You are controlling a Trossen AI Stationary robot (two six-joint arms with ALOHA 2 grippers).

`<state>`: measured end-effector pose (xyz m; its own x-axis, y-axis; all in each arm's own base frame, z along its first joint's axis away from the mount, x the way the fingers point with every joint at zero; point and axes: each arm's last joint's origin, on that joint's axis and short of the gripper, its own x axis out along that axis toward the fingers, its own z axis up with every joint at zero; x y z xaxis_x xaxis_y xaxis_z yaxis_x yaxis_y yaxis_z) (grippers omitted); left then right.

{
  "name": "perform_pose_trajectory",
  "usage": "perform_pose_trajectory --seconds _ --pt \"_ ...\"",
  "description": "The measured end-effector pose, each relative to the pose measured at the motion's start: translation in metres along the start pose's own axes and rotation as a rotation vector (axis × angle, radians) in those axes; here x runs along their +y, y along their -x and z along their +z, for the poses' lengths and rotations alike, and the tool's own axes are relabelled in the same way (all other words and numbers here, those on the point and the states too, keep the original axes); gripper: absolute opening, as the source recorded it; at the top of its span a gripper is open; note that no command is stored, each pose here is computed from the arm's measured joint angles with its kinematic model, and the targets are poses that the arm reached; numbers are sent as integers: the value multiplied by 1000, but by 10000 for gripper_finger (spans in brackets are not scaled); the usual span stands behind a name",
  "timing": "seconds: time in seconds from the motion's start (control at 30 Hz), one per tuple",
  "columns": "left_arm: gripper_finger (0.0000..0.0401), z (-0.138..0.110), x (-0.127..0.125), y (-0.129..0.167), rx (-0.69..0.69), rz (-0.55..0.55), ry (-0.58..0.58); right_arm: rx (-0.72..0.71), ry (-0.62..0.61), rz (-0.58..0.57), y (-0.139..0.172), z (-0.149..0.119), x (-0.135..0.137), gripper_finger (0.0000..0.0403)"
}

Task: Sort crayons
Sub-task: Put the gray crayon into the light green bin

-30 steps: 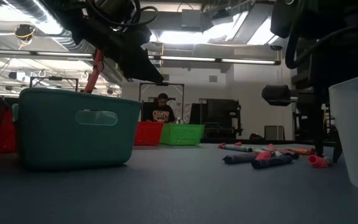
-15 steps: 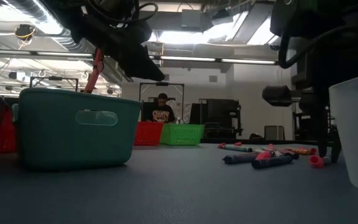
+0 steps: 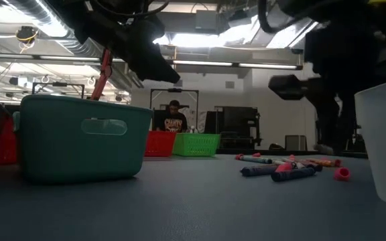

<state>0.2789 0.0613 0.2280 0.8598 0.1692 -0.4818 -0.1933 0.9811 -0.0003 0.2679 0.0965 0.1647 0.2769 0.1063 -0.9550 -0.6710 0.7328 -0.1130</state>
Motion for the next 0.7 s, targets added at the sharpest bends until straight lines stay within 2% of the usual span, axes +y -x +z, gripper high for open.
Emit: perform_pose_trajectory --seconds 0.17,0.3,0.53,0.7 --pt "104 1 -3 0 -9 -10 -6 -22 4 -54 9 11 -6 18" --pt "104 2 -7 0 -22 -21 -13 -18 33 -156 18 17 -18 19" --pt "104 4 -15 0 -36 -47 -26 3 42 -374 25 13 -53 19" --pt "104 3 -21 0 -36 -63 -34 -57 84 -460 30 11 -76 19"
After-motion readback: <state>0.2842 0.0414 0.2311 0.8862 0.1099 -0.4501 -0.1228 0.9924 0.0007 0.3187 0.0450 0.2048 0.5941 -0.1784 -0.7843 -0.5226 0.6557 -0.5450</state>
